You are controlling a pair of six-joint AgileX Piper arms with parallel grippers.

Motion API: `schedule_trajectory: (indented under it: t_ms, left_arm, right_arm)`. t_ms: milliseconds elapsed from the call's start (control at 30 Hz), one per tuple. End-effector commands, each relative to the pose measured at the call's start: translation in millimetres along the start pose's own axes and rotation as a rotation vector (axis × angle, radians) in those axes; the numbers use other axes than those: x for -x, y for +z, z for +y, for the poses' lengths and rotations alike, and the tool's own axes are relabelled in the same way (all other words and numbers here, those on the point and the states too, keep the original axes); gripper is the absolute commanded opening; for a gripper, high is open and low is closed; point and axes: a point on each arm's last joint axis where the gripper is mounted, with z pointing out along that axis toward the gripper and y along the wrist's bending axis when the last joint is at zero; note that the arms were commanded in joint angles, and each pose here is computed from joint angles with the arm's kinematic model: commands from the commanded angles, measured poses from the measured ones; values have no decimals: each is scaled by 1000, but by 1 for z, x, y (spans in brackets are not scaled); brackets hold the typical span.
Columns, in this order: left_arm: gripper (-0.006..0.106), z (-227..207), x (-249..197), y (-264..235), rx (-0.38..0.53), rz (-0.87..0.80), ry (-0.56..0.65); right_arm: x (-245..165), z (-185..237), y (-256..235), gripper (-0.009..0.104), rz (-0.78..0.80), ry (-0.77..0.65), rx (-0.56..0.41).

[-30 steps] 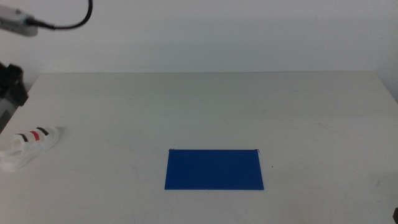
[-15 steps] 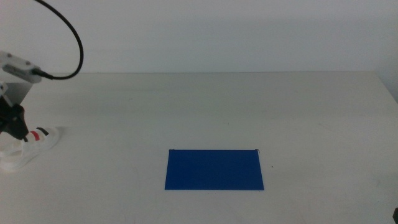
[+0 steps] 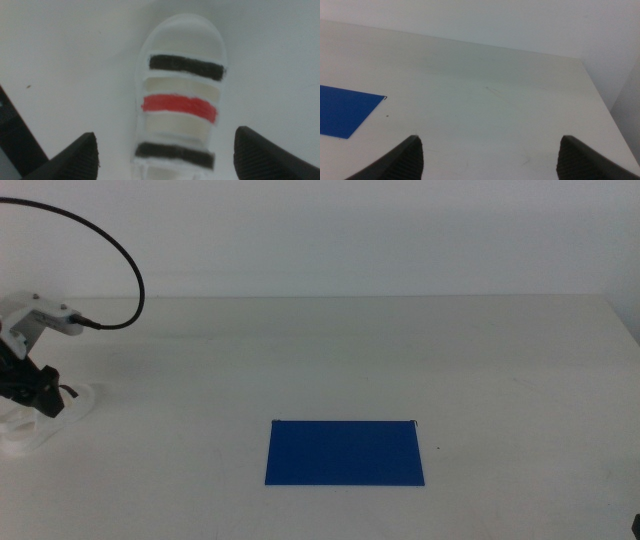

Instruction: Use one arm to grab the shoe from the table and place it on the mat.

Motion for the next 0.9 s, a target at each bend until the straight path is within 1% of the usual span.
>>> schedule_trajectory:
  t_ms: [0, 267, 367, 433, 533, 667, 700, 767, 833, 867]
  left_arm:
    - [93, 4, 7, -23, 53, -77, -13]
    - [92, 6, 6, -6, 29, -51, -16]
    - [86, 6, 6, -1, 20, -42, -17]
    - [77, 6, 5, 2, 11, -33, -18]
    - [59, 6, 5, 2, 10, -29, -16]
    - [27, 7, 4, 2, 16, -26, -20]
    - [12, 7, 4, 2, 13, -25, -37]
    - [2, 6, 4, 1, 12, -24, -48]
    - [-1, 4, 5, -3, 8, -23, -59]
    - [-1, 3, 5, -5, 5, -21, -67]
  right_arm:
    - [5, 0, 0, 78, -63, -21, -3]
    - [5, 0, 0, 78, -63, -21, -3]
    - [5, 0, 0, 78, -63, -21, -3]
    - [5, 0, 0, 78, -63, -21, -3]
    - [5, 0, 0, 78, -63, -21, -3]
    - [5, 0, 0, 78, -63, -21, -3]
    - [5, 0, 0, 78, -63, -21, -3]
    - [5, 0, 0, 78, -63, -21, -3]
    - [5, 0, 0, 78, -63, -21, -3]
    - [5, 0, 0, 78, -63, -21, -3]
